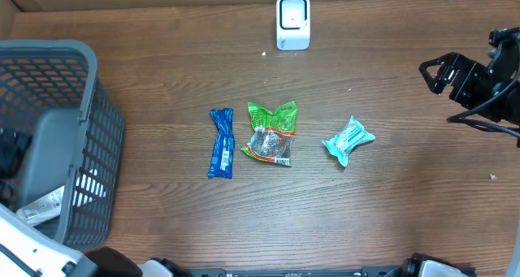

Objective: Scan the item barcode
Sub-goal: 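Withdraw the left gripper into the basket and grasp the white tube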

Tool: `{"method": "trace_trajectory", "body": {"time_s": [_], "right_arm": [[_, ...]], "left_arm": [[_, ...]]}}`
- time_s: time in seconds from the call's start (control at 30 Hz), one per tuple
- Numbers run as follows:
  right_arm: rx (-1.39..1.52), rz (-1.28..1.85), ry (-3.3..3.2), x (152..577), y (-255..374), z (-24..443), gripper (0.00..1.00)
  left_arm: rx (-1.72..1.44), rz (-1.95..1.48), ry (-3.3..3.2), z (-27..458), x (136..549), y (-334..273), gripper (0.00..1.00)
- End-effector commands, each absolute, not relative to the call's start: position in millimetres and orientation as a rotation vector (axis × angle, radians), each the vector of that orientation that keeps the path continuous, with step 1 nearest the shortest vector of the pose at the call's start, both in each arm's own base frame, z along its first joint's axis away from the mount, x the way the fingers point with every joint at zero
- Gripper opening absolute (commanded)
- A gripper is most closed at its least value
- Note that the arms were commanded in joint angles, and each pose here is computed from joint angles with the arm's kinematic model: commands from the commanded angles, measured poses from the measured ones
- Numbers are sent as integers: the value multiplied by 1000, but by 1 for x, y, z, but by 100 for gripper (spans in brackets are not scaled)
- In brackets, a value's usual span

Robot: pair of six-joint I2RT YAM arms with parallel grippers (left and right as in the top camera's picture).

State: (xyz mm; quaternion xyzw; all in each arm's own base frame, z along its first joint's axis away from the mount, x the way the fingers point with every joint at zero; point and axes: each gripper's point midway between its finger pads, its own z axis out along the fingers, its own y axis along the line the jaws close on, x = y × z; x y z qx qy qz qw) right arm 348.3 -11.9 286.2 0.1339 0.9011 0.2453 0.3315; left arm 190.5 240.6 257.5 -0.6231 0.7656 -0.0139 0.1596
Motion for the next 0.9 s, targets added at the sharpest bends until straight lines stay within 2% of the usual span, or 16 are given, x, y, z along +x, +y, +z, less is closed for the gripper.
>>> {"method": "trace_trajectory", "body": {"time_s": [0.0, 0.27, 0.43, 0.67, 0.87], "right_arm": [[339, 633, 2332, 350, -13, 297, 100], [343, 634, 2332, 350, -13, 297, 100], [344, 635, 2332, 350, -13, 297, 100], [344, 635, 2332, 350, -13, 297, 100], [344, 635, 2333, 350, -13, 296, 100]], "left_arm": [[-2039, -31, 2063, 223, 172, 247, 100], [-2323, 108, 1877, 131, 153, 256, 100], [-2274, 126, 1808, 89, 160, 269, 100], [-2191, 130, 1740, 56, 168, 279, 100], [-2131, 138, 1689, 46, 175, 290, 100]]}}
